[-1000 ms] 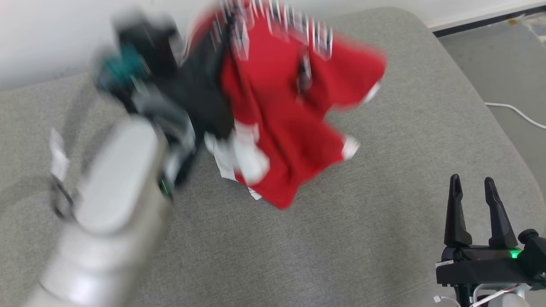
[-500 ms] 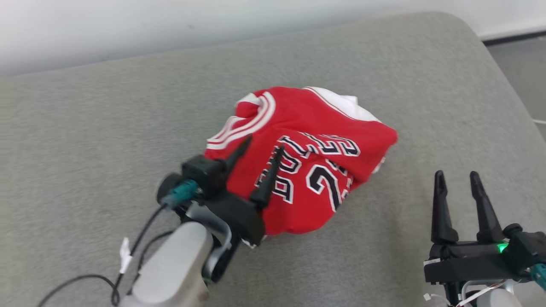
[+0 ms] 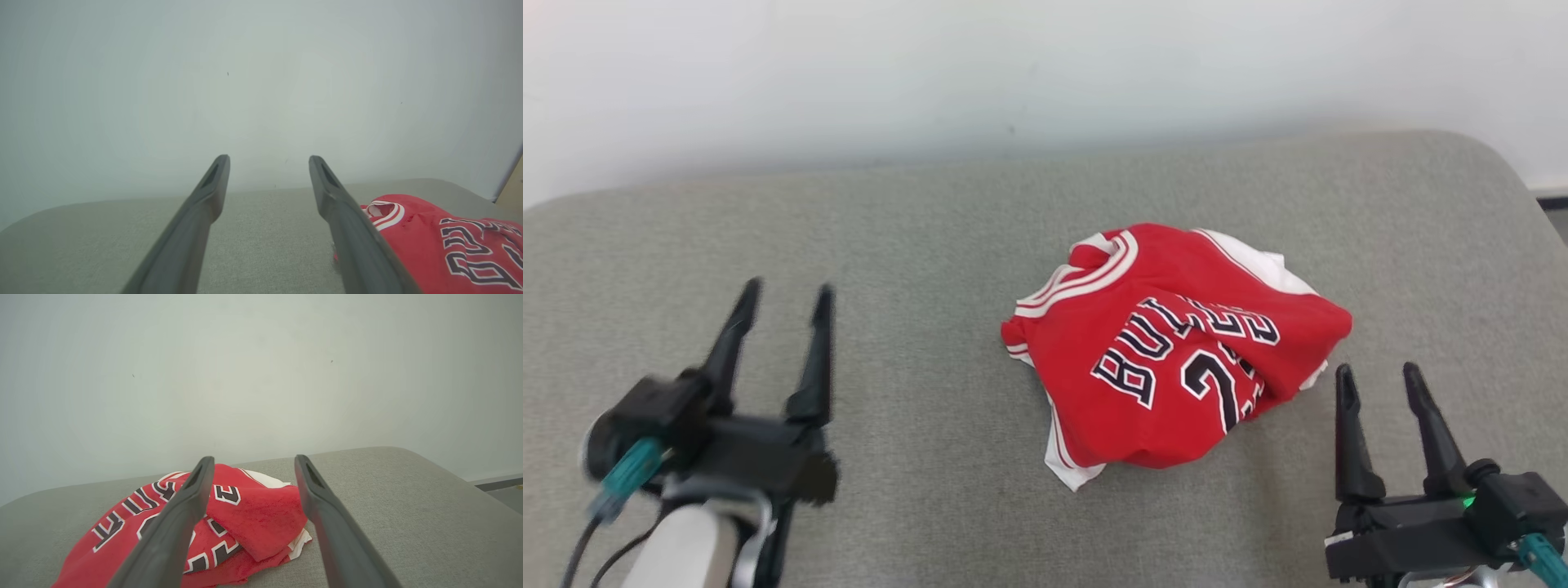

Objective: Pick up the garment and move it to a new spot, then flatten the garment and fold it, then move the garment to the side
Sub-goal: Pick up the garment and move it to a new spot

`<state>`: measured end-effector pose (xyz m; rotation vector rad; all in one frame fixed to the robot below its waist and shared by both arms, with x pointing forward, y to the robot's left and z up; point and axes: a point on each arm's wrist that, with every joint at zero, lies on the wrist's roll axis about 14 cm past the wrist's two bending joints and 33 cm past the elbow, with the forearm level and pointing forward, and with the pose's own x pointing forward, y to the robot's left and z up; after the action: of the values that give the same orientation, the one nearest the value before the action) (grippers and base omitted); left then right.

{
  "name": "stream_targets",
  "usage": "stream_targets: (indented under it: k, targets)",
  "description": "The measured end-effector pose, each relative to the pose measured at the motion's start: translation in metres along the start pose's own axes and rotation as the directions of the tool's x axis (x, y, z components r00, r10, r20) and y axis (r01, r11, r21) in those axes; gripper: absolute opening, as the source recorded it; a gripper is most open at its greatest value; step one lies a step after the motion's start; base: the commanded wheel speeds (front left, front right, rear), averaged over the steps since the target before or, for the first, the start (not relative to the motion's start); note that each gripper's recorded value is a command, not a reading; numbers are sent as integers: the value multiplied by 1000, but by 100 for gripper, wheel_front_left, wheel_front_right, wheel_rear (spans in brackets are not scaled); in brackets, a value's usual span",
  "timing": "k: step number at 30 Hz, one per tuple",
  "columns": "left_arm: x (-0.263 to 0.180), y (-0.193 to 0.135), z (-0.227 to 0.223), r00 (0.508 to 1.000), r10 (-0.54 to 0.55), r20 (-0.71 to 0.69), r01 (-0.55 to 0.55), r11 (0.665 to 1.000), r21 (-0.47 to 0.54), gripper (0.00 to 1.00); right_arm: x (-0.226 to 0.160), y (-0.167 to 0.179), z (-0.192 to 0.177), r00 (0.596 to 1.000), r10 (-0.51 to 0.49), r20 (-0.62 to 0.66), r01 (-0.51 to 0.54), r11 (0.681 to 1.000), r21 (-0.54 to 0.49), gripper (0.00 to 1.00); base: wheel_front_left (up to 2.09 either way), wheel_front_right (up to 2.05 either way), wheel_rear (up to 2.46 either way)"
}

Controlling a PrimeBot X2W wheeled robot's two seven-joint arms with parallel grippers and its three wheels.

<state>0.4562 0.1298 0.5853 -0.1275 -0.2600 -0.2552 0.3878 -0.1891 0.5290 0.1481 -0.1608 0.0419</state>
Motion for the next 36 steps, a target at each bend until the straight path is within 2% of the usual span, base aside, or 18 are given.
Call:
stream_targets:
  k: [3,7,14,22,36]
  targets:
    - [-29,31,13,995,98,24,-99,995,32,100,-2,14,3,999,44,7,-44,999,-1,100,0,0,0]
    - [-67,53,17,982,189,22,-190,980,59,100,-5,21,8,997,82,16,-81,997,-17,100,0,0,0]
    - [-112,50,-3,974,223,-48,-219,974,64,100,-12,30,9,993,120,11,-120,992,-28,100,0,0,0]
    - [-129,46,-25,964,244,-109,-241,970,43,100,-19,31,-7,992,120,-41,-121,993,-11,100,0,0,0]
    - [-129,42,-29,965,235,-117,-232,972,44,100,-25,27,-15,993,103,-63,-103,995,-2,100,0,0,0]
